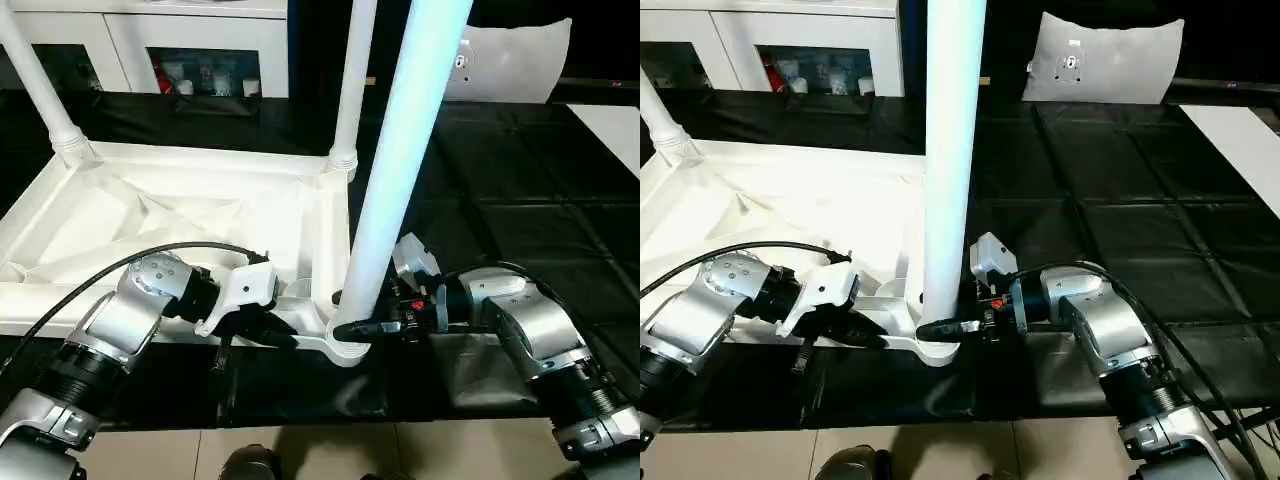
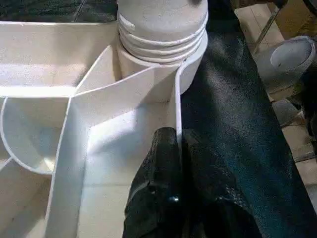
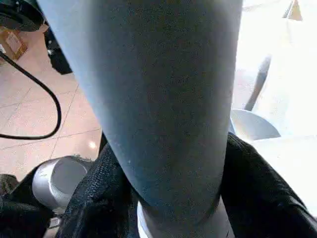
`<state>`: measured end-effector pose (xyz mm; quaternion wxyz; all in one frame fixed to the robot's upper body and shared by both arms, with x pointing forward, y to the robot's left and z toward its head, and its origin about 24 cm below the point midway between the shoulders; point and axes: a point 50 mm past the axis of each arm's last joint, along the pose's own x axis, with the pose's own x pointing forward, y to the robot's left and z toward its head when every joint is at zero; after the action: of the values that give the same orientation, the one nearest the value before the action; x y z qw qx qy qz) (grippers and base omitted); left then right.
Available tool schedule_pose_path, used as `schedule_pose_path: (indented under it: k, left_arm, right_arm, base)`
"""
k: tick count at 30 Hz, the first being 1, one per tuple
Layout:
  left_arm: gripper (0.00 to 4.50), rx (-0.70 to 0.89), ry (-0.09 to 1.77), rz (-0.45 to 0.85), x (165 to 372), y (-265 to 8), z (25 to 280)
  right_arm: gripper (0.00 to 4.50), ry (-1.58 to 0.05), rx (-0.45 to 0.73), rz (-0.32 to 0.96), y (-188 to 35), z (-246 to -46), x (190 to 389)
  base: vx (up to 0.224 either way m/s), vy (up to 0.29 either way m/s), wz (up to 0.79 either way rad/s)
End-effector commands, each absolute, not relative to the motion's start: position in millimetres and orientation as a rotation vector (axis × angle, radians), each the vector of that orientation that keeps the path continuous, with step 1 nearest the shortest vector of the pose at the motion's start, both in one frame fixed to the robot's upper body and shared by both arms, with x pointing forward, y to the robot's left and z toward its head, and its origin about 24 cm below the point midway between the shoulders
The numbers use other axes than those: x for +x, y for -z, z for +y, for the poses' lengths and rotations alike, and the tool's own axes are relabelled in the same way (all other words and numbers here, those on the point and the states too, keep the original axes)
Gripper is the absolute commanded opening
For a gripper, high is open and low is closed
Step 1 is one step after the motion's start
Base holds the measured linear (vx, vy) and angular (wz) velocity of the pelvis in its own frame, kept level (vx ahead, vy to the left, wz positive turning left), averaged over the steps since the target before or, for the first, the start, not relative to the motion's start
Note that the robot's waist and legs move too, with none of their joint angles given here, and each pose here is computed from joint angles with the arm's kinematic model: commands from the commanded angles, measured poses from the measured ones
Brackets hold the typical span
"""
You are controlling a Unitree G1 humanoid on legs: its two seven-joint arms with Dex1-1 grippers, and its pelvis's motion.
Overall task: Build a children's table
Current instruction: Rotate leg to tighten
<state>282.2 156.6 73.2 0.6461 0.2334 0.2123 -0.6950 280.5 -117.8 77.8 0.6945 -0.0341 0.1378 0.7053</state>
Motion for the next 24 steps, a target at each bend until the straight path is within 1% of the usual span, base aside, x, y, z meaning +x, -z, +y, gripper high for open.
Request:
schedule_pose_path:
  k: [1, 3, 4, 5, 7, 8, 9, 10, 11, 12, 13, 14, 15, 16, 18, 19, 20, 24]
  left_arm:
    - [0.00, 0.513, 1.604, 0.449, 280.4, -77.2, 150.2]
    - [0.00, 0.484, 1.571, 0.436, 281.1, -77.4, 148.1]
    - [0.00, 0.484, 1.571, 0.436, 281.1, -77.4, 148.1]
    - [0.00, 0.469, 1.514, 0.423, 283.9, -77.1, 145.5]
    - [0.00, 0.449, 1.458, 0.415, 286.6, -76.8, 142.8]
    - [0.00, 0.432, 1.421, 0.406, 288.4, -77.1, 139.8]
    - [0.00, 0.432, 1.421, 0.406, 288.4, -77.1, 139.8]
    - [0.00, 0.423, 1.404, 0.401, 289.2, -77.4, 138.1]
    - [0.00, 0.389, 1.362, 0.388, 291.7, -78.6, 133.5]
    - [0.00, 0.389, 1.362, 0.388, 291.7, -78.6, 133.5]
    - [0.00, 0.357, 1.317, 0.375, 294.6, -79.9, 128.9]
    - [0.00, 0.304, 1.209, 0.360, 303.0, -81.6, 118.2]
    - [0.00, 0.294, 1.158, 0.357, 307.2, -81.8, 113.2]
    - [0.00, 0.293, 1.153, 0.357, 307.6, -81.8, 112.7]
    - [0.00, 0.263, 1.049, 0.342, 316.1, -83.1, 100.6]
    - [0.00, 0.255, 1.024, 0.338, 318.1, -83.5, 97.5]
    - [0.00, 0.232, 0.942, 0.323, 324.3, -84.6, 88.3]
    - [0.00, 0.237, 0.814, 0.302, 332.6, -85.4, 76.0]
  right_arm:
    - [2.04, -1.587, -0.024, 0.366, -70.3, -119.3, 273.7]
    - [2.04, -1.575, 0.013, 0.362, -68.8, -114.9, 270.6]
    - [2.04, -1.575, 0.013, 0.362, -68.8, -114.9, 270.6]
    - [2.04, -1.535, 0.033, 0.349, -67.4, -108.8, 266.7]
    - [2.04, -1.488, 0.027, 0.336, -65.8, -102.5, 263.1]
    - [2.04, -1.426, 0.022, 0.337, -63.0, -98.0, 263.5]
    - [2.04, -1.426, 0.022, 0.337, -63.0, -98.0, 263.5]
    - [2.04, -1.388, 0.022, 0.341, -61.2, -95.8, 264.3]
    - [2.04, -1.316, 0.024, 0.343, -58.6, -90.6, 266.4]
    - [2.04, -1.316, 0.024, 0.343, -58.6, -90.6, 266.4]
    - [2.03, -1.244, 0.034, 0.348, -56.5, -85.6, 269.1]
    - [2.03, -1.102, 0.069, 0.353, -55.2, -72.4, 276.7]
    - [2.02, -1.041, 0.085, 0.356, -55.4, -65.8, 280.5]
    - [2.01, -1.035, 0.086, 0.356, -55.5, -65.1, 280.8]
    - [2.01, -0.896, 0.126, 0.366, -56.6, -50.9, 289.5]
    - [2.01, -0.862, 0.137, 0.370, -56.8, -47.5, 291.6]
    - [2.01, -0.765, 0.163, 0.380, -57.3, -36.9, 297.8]
    - [2.01, -0.648, 0.202, 0.374, -58.6, -18.6, 306.3]
  base:
    - [0.000, 0.000, 0.00]
    - [0.000, 0.000, 0.00]
    - [0.000, 0.000, 0.00]
    - [0.000, 0.000, 0.00]
    - [0.000, 0.000, 0.00]
    - [0.000, 0.000, 0.00]
    - [0.000, 0.000, 0.00]
    - [0.000, 0.000, 0.00]
    - [0.000, 0.000, 0.00]
    - [0.000, 0.000, 0.00]
    - [0.000, 0.000, 0.00]
    - [0.000, 0.000, 0.00]
    - [0.000, 0.000, 0.00]
    - [0.000, 0.000, 0.00]
    - [0.000, 0.000, 0.00]
    - [0.000, 0.000, 0.00]
    - [0.000, 0.000, 0.00]
    - [0.000, 0.000, 0.00]
